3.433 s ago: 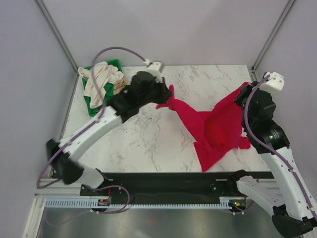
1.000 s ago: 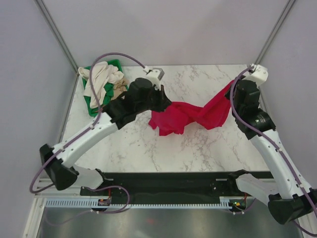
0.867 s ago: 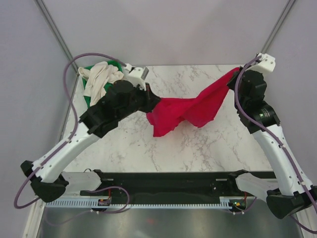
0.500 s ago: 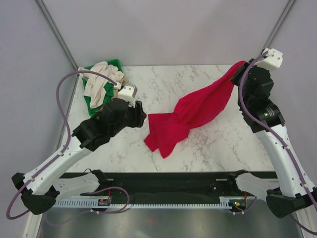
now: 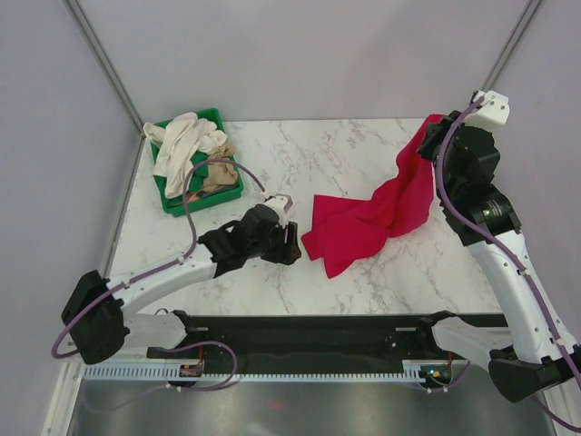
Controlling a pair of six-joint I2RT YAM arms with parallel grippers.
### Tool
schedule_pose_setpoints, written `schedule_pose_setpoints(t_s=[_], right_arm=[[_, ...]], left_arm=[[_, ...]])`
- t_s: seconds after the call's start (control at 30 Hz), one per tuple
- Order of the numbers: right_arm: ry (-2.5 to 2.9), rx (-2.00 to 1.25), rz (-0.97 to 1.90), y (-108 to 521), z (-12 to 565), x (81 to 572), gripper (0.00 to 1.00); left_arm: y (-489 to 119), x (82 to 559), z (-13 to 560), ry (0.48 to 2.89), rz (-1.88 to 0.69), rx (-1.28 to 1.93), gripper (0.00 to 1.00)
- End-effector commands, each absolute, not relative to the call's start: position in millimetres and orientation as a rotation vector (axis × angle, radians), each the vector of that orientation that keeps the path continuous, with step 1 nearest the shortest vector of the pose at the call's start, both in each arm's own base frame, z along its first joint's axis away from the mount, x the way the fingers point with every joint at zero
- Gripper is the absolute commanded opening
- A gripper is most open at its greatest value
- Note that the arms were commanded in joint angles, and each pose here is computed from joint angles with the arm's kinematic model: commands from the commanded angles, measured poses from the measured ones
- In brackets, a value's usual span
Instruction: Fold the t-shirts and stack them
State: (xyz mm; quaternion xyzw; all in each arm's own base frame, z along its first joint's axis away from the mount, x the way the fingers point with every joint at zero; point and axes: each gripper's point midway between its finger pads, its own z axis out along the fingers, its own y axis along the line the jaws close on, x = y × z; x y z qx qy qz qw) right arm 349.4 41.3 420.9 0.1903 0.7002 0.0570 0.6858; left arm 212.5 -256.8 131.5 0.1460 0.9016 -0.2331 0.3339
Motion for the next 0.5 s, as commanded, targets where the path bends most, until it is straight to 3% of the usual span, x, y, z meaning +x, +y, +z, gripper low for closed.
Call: schedule_pose_setpoints(t_s=[0.0,0.33,0.47], right_arm=[[1.517,0.384,0.214,51,439,345,0.0],[1.54,0.355,0.216,52,428,335,0.0],[1.553,0.352,0.19,48,421,334,0.0]], left_arm=[[-325,232,161,2.192,-0.892,0.408,0.64],[-403,285,95,2.309,-0.853,0.573,0.61],[-411,291,69,2.38,-0.821,0.574,0.53]])
